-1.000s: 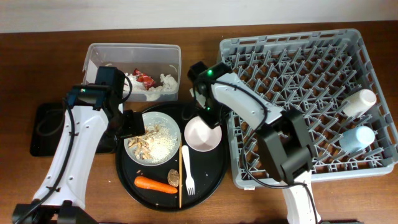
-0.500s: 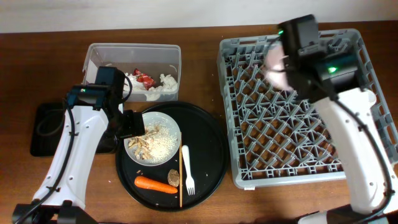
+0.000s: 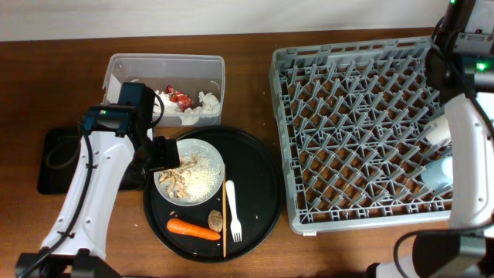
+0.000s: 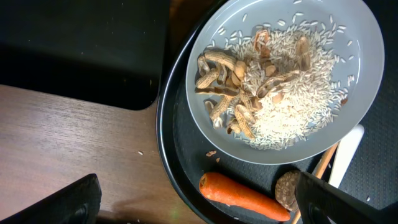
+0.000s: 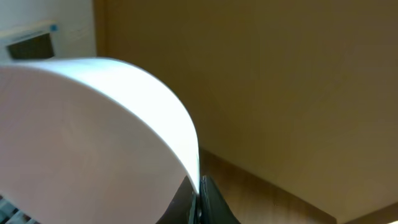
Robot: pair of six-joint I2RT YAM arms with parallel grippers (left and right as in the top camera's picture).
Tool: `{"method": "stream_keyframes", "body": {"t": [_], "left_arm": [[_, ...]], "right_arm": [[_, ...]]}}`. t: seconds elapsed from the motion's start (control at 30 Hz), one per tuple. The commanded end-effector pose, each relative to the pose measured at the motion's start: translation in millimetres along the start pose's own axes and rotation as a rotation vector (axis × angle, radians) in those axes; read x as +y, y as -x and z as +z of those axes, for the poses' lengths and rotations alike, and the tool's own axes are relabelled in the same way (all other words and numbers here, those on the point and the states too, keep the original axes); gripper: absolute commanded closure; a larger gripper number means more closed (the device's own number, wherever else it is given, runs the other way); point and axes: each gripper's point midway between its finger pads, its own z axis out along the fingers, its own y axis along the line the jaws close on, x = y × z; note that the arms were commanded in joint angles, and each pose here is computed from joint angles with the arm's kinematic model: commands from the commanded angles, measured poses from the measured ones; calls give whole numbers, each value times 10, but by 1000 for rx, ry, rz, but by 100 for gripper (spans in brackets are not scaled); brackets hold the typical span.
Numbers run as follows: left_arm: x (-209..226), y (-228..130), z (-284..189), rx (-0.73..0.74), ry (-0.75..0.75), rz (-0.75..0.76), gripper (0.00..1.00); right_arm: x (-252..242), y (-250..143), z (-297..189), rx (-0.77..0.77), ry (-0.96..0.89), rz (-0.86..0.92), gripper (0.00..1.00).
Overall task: Sort waste into correct bins and load items into the dishwasher rack
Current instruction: 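Carry the white saucer to the rack's back edge and stand it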
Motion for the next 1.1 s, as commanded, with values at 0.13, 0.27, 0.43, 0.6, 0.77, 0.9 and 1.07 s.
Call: {"method": "stream_keyframes", "body": {"t": [0.13,0.27,0.43,0.6,0.77,0.9,1.07], "left_arm": [[30,3,-23,-12,5,-15,1],[29,4,-23,-12,5,-16,1],[25,15,-23,-17,3,-16,1],[23,24,-23,-20,2,-17,1],[21,28,-23,-22,1,-17,1],[22,21,-23,-19,1,-17,1],[23,22,-23,-19,2,-17,1]], "right_arm": [[442,-730,784,116,-156,-176,96],[708,-1133,1013,166,-169,-266,96],[938,-1485,1166,221,-136,-322,96],[1015,-1600,1156,264,-83,-337,96],[1006,-1712,1116,301,-71,-373,96],[1108,-1751,984,301,-46,-395,96],[1169,-1817,840,312,-27,-451,96]]}}
